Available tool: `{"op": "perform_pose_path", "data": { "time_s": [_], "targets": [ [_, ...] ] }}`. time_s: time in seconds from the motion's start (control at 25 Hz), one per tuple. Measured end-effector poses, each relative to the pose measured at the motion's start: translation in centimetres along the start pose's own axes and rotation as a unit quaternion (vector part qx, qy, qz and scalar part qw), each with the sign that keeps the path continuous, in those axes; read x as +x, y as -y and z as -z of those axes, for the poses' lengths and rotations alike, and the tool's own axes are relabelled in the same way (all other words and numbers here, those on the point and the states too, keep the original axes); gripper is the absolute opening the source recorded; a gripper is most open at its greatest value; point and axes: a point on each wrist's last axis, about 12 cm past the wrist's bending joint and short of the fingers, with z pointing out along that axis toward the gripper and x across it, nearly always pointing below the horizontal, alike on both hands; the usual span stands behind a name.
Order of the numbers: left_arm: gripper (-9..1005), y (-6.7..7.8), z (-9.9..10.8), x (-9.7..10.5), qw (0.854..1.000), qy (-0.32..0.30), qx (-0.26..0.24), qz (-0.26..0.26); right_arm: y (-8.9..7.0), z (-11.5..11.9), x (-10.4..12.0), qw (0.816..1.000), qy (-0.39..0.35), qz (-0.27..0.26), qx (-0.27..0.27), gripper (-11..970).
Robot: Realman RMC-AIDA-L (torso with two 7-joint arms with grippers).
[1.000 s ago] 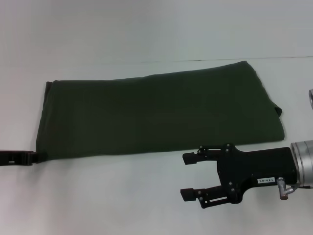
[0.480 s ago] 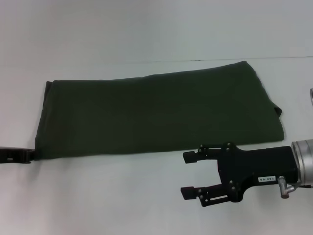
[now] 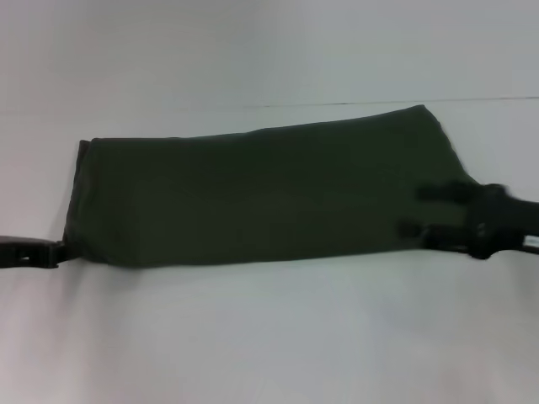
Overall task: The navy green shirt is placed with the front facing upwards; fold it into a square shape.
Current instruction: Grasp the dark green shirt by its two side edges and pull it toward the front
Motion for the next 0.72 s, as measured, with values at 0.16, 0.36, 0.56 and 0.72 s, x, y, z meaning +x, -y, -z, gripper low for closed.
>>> {"op": "perform_pose_path", "data": {
  "time_s": [0.16,0.36,0.56,0.72],
  "targets": [
    [33,0.3,0.1,-0.5,1.000,0.012,0.011,-0.001,1.5,1.8,1.2,0.996,-0.020,-0.041,0.075,866],
    [33,0.6,0.0,-0.8,1.000,0.020,0.018,-0.002,3.2,2.5,3.4,0.980,-0.051,-0.090,0.169,865],
    [34,0.7,0.1,-0.9,0.999,0.022,0.024,-0.002,4.4,2.5,4.7,0.965,-0.056,-0.127,0.224,866],
    [34,0.8,0.1,-1.0,0.999,0.021,0.025,-0.004,5.1,2.7,5.1,0.952,-0.052,-0.151,0.261,866]
  ]
}}
